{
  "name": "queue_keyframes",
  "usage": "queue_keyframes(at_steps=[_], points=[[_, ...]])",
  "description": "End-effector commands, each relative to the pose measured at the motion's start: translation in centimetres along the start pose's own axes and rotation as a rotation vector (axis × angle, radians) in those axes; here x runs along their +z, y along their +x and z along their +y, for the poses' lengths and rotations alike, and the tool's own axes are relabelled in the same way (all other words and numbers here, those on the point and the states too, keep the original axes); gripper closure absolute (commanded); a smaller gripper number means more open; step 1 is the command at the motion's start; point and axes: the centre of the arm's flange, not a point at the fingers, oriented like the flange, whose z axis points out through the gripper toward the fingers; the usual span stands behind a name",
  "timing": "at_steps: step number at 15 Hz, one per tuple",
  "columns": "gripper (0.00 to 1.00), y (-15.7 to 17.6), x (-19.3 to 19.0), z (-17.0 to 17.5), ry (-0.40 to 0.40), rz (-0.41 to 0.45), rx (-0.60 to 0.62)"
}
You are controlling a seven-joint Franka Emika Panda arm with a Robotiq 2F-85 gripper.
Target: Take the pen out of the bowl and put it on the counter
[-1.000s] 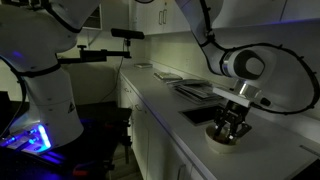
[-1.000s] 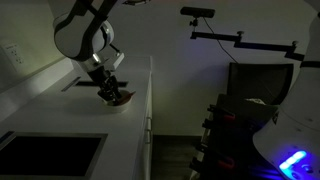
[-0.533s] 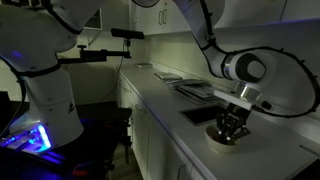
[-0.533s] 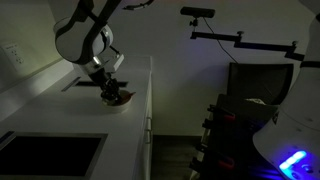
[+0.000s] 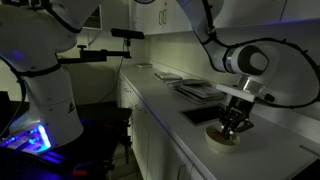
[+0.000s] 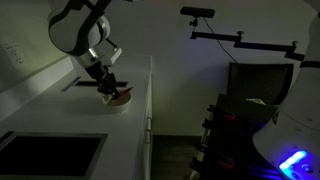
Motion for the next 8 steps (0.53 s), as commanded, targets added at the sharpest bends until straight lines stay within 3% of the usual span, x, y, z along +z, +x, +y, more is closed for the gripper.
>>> queue_keyframes(at_steps=[1,4,8], points=[[0.96,-2.5,-2.6,-0.6,-0.008,-0.027,0.033],[0.96,-4.0,-4.6,-2.2,-0.009,0.008,0.002],[0.96,-3.2,-5.2,-6.4,0.035,0.121,0.024]])
